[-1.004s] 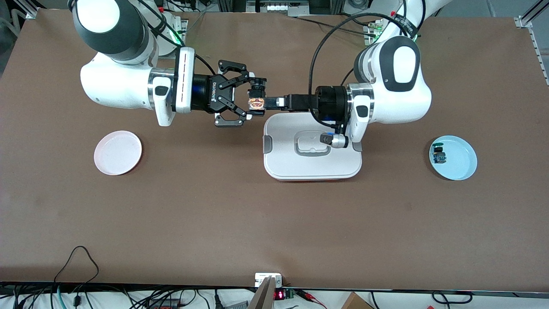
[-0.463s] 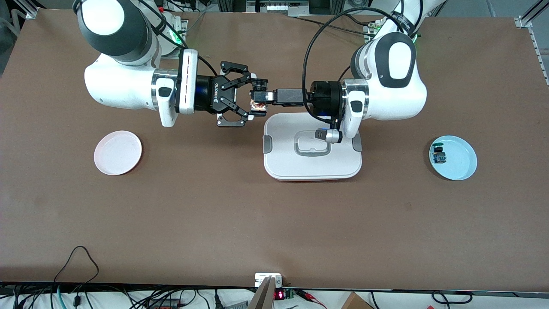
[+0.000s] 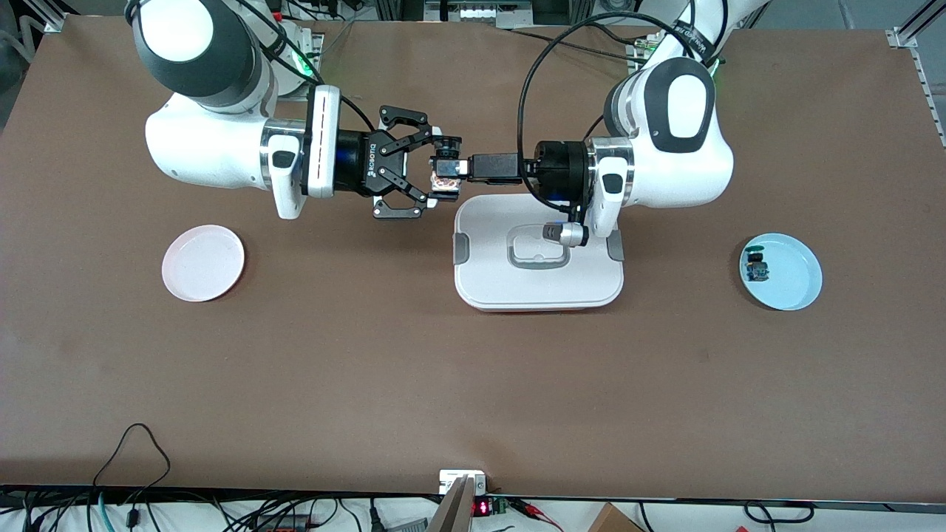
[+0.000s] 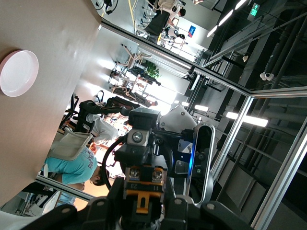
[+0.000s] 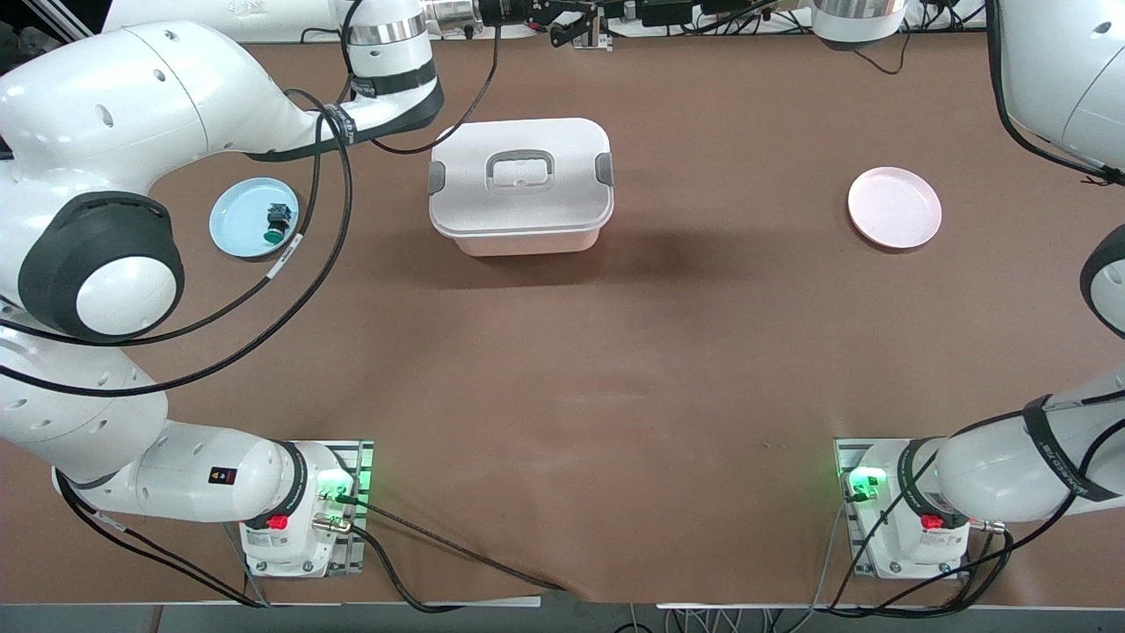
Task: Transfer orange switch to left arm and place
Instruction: 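Carry the switch to the blue plate while the right gripper withdraws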
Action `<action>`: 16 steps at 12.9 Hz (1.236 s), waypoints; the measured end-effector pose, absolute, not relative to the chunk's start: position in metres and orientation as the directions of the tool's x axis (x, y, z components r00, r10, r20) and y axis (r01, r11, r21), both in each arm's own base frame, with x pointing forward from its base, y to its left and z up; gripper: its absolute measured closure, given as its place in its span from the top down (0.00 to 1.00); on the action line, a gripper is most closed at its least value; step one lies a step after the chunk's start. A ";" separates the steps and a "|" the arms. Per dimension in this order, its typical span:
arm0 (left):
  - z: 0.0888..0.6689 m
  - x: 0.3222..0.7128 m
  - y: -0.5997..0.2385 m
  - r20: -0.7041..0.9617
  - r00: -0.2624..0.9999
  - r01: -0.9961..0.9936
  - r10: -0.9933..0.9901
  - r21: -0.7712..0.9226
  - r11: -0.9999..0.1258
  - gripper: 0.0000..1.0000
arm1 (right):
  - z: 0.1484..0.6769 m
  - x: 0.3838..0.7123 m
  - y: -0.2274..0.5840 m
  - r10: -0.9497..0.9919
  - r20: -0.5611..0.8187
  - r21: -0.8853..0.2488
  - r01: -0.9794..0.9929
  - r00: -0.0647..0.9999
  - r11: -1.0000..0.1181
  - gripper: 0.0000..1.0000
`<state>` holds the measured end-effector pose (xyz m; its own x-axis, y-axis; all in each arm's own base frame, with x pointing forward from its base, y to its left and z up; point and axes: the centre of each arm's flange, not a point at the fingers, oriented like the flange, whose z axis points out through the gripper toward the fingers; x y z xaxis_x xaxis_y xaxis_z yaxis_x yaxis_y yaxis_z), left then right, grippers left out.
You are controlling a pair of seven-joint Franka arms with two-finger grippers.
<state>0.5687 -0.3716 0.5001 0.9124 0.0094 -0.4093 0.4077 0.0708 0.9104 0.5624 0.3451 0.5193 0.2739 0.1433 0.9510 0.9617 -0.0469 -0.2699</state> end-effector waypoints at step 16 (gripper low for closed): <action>0.478 0.613 -0.199 -0.321 0.943 0.307 -0.093 0.942 -0.133 0.34 | 0.508 0.593 0.274 0.112 0.931 -0.340 0.937 0.347 -0.079 1.00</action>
<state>0.6128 -0.1991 0.4780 0.9426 -0.0934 -0.3207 0.3074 -0.1329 0.9422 0.5931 0.2738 0.5079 0.3467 0.1119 0.9313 0.9373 -0.0790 -0.3395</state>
